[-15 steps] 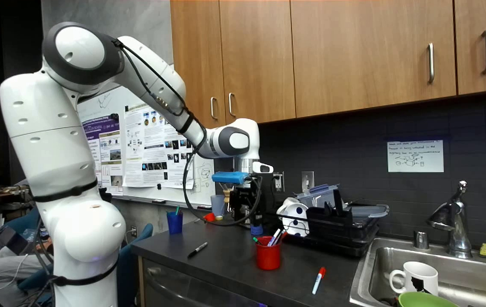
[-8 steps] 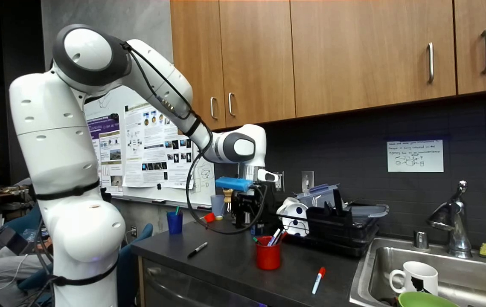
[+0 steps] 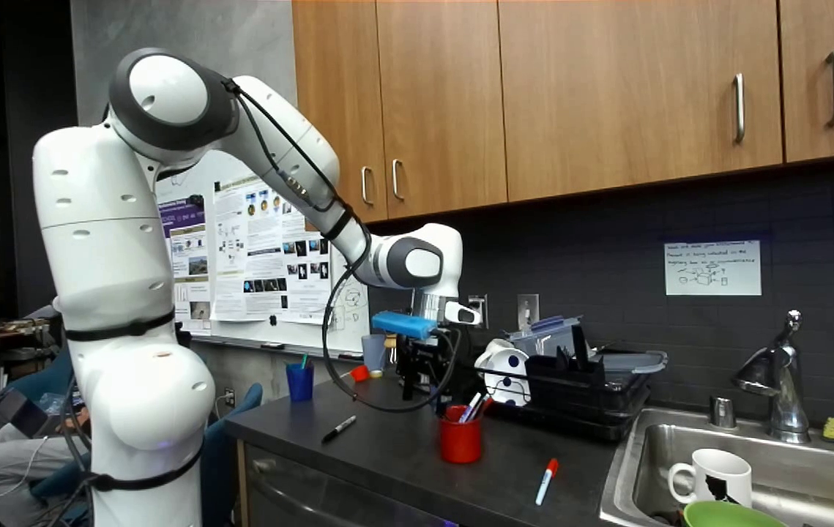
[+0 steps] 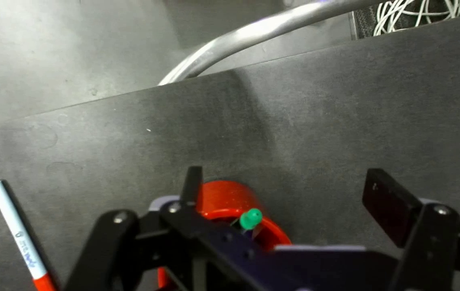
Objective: Remove one pen from the red mug and put it on the left side of the counter.
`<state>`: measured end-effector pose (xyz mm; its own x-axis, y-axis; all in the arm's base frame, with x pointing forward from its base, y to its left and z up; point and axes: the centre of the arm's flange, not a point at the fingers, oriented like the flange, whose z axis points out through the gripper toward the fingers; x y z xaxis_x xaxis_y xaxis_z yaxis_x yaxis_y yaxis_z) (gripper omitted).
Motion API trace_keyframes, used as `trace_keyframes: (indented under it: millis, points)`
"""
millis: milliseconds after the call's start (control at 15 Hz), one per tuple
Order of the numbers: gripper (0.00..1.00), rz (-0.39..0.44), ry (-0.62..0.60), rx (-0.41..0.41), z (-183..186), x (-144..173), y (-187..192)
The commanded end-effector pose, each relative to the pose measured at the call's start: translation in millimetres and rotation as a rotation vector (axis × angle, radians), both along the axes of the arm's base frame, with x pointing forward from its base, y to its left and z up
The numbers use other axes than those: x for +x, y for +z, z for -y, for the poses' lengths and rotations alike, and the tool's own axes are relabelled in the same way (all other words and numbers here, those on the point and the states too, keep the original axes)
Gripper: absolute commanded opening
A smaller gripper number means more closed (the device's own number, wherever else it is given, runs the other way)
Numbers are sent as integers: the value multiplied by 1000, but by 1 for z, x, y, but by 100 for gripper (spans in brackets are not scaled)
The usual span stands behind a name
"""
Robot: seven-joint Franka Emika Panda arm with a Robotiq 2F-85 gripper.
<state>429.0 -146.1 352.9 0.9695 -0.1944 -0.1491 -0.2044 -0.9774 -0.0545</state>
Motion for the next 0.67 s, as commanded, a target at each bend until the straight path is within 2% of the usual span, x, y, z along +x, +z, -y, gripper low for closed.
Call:
trace_keyframes:
  millis: [0, 600]
  points:
    - [100, -3, -2, 27, 9, 6, -3]
    - [100, 12, 0, 16, 18, 18, -9]
